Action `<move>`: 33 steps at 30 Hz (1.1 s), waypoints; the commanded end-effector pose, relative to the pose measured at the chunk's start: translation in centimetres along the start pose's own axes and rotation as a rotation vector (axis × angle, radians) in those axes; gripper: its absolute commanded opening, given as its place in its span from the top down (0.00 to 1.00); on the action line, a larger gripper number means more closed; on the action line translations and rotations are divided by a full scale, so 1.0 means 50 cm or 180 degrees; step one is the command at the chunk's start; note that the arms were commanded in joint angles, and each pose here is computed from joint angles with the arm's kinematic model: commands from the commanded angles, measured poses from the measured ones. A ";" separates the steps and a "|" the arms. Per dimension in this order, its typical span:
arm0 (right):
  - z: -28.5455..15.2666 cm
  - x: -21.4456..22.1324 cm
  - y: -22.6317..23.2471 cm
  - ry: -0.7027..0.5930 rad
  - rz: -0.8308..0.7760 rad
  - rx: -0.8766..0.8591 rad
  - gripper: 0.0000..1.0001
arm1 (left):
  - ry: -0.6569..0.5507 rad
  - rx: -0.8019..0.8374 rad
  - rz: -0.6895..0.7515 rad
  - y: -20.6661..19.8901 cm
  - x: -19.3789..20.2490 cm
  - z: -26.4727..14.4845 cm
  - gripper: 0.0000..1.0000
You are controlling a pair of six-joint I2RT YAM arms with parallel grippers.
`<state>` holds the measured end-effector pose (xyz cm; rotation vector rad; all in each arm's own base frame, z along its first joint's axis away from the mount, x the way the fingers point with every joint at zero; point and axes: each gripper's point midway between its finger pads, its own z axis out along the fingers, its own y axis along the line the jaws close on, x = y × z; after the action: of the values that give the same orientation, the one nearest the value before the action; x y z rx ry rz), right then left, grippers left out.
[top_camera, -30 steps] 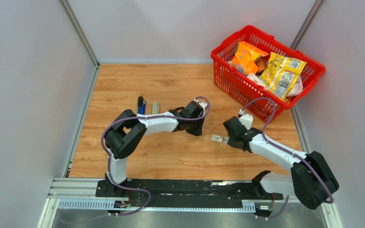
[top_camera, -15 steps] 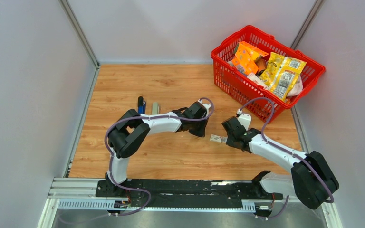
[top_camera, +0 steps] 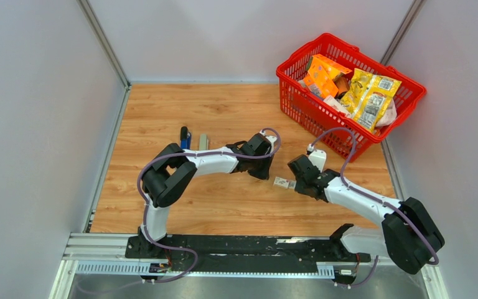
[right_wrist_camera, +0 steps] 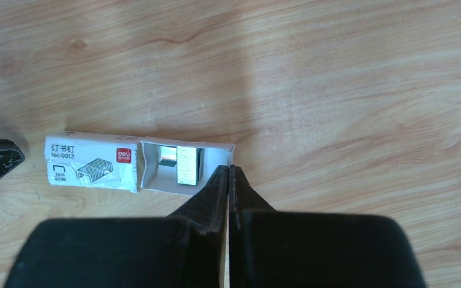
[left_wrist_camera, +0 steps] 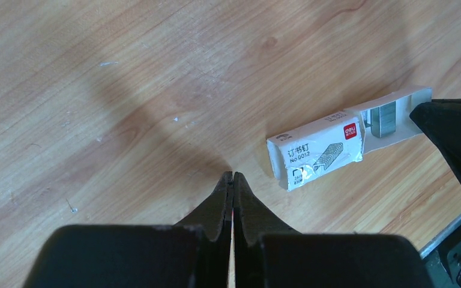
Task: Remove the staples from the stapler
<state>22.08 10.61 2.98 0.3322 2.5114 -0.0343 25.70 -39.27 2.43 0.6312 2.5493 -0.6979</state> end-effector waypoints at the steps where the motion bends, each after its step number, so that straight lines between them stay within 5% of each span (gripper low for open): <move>1: -0.006 -0.015 0.002 -0.0134 0.0034 0.0040 1.00 | -0.0070 0.0102 0.0055 -0.027 -0.024 0.000 1.00; 33: -0.010 0.006 0.007 -0.0182 0.0012 0.0110 1.00 | -0.0038 0.0125 0.0079 -0.039 -0.019 0.004 1.00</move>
<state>21.53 11.54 3.14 0.3149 2.4834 -0.0459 25.40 -39.99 2.75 0.6496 2.5438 -0.7096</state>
